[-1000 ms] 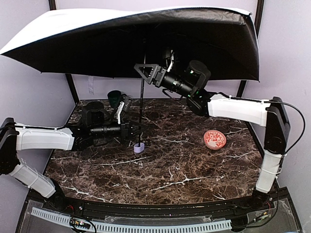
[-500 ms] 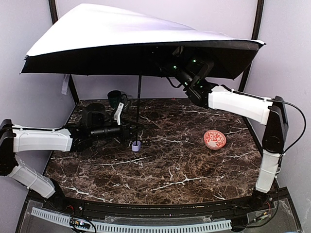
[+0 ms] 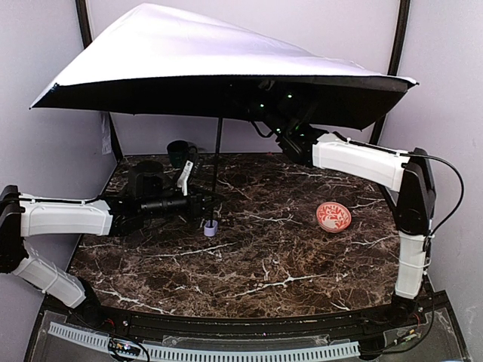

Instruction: Put away the umbrella

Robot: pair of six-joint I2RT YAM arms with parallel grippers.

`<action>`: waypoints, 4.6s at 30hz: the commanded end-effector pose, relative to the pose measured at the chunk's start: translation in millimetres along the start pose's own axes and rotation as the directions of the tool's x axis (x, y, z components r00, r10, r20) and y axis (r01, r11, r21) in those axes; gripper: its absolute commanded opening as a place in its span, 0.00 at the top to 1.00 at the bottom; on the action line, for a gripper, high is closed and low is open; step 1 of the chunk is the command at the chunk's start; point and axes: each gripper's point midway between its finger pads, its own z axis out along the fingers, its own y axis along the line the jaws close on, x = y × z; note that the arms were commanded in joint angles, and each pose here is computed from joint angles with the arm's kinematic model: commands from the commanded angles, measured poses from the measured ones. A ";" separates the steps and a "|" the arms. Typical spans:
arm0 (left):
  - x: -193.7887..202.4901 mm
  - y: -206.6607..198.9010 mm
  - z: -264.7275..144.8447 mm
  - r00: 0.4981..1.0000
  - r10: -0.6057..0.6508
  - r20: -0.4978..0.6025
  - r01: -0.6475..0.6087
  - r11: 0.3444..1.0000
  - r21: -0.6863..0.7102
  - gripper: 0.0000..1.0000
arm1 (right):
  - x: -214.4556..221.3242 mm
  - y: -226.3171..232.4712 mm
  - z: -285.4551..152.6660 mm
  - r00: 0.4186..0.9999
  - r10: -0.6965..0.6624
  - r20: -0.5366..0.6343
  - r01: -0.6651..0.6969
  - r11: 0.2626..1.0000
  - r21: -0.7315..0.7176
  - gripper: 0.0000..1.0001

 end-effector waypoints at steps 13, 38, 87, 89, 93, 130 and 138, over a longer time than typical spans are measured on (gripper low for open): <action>-28.2 -20.7 -8.1 0.993 0.078 0.090 -0.083 0.995 0.056 1.00 | -31.0 7.9 1.6 0.993 -0.012 0.119 0.014 1.000 -0.016 0.54; -85.0 -41.2 -31.1 0.966 0.107 0.236 -0.125 0.990 0.062 1.00 | 97.5 -10.6 -41.7 0.916 -0.242 -0.322 0.252 0.968 -0.008 0.90; -107.1 -59.7 -1.2 0.920 0.262 0.291 -0.317 0.934 0.163 1.00 | 252.8 -30.1 -172.6 0.729 -0.268 -0.630 0.312 0.949 -0.043 0.83; -94.4 -55.1 0.3 0.932 0.251 0.262 -0.298 0.941 0.161 1.00 | 234.7 -26.9 -164.1 0.749 -0.293 -0.594 0.335 0.941 -0.041 0.89; -65.0 -40.3 2.5 0.958 0.237 0.161 -0.258 0.958 0.127 1.00 | 176.6 -38.5 -145.7 0.830 -0.295 -0.473 0.360 0.932 0.050 1.00; -106.4 -182.6 -223.8 0.712 0.650 0.267 -0.698 0.609 0.377 0.25 | -118.1 -108.8 -97.8 0.828 -0.554 0.089 0.529 0.824 0.204 1.00; -188.9 -146.8 -212.6 0.783 0.543 0.303 -0.577 0.816 0.032 0.20 | -108.4 -113.1 -86.6 0.843 -0.535 0.050 0.526 0.841 0.130 1.00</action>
